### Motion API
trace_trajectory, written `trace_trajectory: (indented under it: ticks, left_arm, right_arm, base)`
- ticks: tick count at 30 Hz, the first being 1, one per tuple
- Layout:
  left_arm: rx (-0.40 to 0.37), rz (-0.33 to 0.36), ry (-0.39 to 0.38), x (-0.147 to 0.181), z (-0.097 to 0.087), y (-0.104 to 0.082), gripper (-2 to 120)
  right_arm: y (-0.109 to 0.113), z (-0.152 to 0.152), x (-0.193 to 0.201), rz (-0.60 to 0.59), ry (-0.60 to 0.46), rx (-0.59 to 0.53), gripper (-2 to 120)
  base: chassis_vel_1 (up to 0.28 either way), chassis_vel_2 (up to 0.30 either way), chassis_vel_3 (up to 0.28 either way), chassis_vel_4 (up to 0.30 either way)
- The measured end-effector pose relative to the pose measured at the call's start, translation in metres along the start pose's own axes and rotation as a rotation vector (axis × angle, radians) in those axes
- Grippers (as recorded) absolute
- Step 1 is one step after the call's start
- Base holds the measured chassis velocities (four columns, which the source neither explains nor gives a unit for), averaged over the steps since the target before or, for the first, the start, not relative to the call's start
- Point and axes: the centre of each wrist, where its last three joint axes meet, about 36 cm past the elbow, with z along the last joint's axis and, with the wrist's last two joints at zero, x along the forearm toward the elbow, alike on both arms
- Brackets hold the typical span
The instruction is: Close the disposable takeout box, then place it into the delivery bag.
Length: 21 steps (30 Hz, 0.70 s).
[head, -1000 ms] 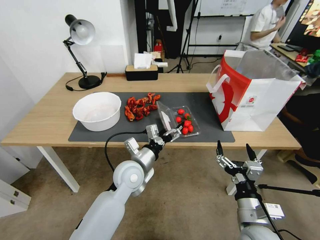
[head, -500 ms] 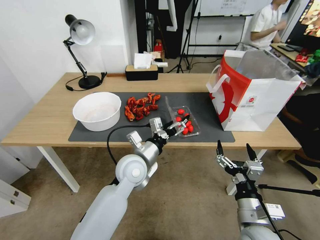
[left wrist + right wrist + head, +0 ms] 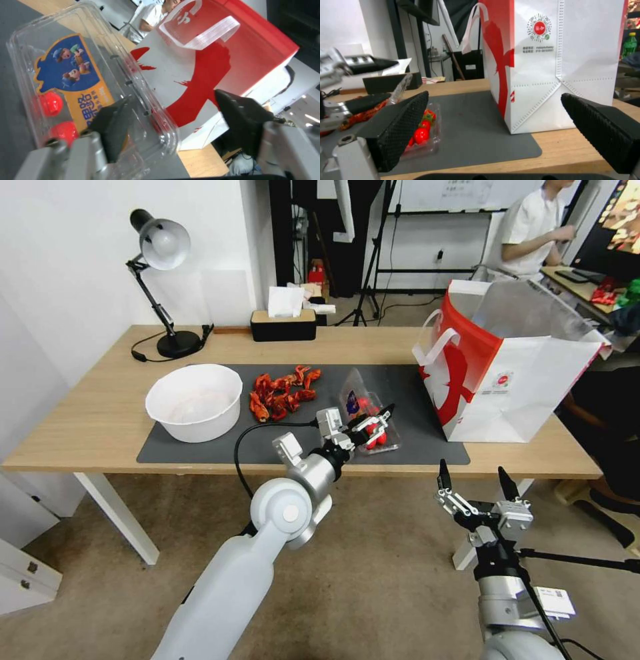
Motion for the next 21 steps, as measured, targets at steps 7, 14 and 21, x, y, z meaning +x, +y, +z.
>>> trace_trajectory:
  ticks: [7, 14, 21]
  left_arm:
    - [0.0, -0.024, 0.011, -0.011, 0.004, 0.009, 37]
    - [-0.005, -0.049, 0.018, -0.018, 0.014, 0.017, 11]
    - [-0.01, -0.062, 0.026, -0.021, 0.019, 0.02, 0]
  right_arm:
    - [0.001, -0.003, -0.004, 0.004, -0.004, -0.002, 100]
    - [0.001, -0.01, -0.015, 0.004, 0.017, -0.022, 100]
    - [-0.002, -0.017, -0.03, 0.01, 0.063, -0.082, 100]
  base:
    - [0.0, 0.0, 0.0, 0.0]
    - [0.0, 0.0, 0.0, 0.0]
    - [0.0, 0.0, 0.0, 0.0]
